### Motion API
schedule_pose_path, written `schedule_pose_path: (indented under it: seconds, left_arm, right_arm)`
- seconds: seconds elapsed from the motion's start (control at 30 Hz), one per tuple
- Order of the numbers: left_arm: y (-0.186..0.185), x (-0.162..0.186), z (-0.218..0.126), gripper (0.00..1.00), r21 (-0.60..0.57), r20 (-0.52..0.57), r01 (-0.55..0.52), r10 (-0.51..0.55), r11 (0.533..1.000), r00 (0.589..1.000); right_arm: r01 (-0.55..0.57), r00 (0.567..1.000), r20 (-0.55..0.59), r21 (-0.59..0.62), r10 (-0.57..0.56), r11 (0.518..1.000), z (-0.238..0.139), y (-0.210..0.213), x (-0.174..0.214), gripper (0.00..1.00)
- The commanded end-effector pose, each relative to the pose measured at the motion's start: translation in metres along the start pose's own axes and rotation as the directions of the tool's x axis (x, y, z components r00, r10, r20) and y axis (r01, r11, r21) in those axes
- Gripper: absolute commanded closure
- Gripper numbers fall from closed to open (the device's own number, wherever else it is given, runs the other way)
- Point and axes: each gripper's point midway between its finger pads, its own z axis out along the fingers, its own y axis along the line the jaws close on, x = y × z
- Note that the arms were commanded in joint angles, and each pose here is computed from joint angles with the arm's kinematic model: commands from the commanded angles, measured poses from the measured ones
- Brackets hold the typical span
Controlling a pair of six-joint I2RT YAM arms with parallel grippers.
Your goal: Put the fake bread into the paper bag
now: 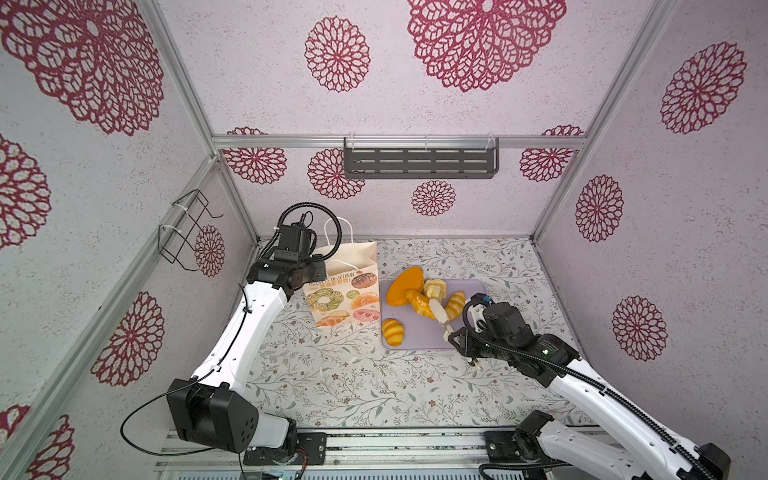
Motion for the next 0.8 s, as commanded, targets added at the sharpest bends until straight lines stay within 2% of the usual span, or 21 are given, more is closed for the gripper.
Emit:
schedule_pose_path:
  seconds: [0.0, 0.77]
  left_arm:
    - [-0.004, 0.003, -0.002, 1.0, 0.011, -0.002, -0.02, 0.02, 1.0, 1.0]
    - [-0.003, 0.002, -0.006, 1.0, -0.003, 0.01, -0.025, 0.025, 1.0, 1.0]
  right_arm:
    - [-0.01, 0.997, 0.073, -0.085, 0.016, 0.996, -0.018, 0.021, -0.019, 1.0]
    - [-0.039, 0.988, 0.144, -0.17, 0.064, 0.985, -0.038, 0.033, -0.028, 1.0]
